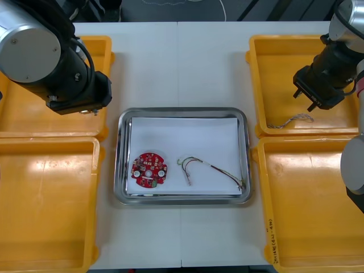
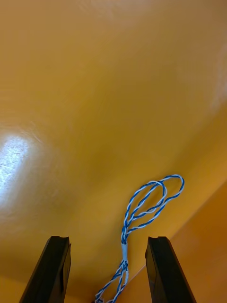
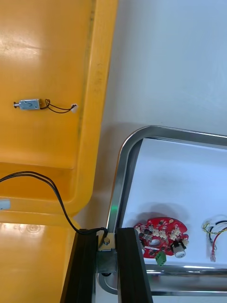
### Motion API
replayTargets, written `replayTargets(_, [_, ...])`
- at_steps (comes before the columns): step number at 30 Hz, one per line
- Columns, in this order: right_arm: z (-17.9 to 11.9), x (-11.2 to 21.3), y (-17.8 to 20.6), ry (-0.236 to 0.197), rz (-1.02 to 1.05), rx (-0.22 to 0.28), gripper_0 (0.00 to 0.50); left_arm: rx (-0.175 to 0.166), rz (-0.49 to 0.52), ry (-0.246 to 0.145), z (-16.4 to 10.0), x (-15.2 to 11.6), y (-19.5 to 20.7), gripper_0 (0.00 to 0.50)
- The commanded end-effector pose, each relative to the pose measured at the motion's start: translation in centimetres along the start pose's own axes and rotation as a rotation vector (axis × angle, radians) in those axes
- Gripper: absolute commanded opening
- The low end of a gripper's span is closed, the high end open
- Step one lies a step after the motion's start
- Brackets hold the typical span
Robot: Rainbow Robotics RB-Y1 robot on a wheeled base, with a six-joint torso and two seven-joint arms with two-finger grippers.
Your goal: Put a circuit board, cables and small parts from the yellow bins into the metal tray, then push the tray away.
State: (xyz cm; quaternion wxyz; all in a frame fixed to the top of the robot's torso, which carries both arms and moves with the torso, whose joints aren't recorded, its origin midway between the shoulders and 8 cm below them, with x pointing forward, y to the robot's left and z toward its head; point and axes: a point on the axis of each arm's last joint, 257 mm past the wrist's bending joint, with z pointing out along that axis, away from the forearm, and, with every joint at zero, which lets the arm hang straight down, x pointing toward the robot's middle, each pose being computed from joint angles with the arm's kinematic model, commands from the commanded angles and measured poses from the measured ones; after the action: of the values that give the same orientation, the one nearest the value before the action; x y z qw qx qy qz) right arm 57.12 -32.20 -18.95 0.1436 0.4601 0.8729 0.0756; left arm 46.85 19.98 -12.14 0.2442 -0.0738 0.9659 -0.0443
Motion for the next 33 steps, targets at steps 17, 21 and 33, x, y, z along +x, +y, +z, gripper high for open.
replayTargets(17, [-0.2,0.8,1.1,0.023,0.115,0.025,0.463,0.003,-0.026,0.065,3.7,-0.2,-8.3,0.000])
replayTargets(21, [0.5,0.9,0.9,0.028,0.124,0.033,0.465,0.017,-0.025,0.059,4.4,-0.5,-8.9,0.000])
replayTargets(33, [2.0,1.0,1.2,0.029,0.133,0.015,0.465,0.038,0.068,0.078,7.4,0.0,-10.9,0.000])
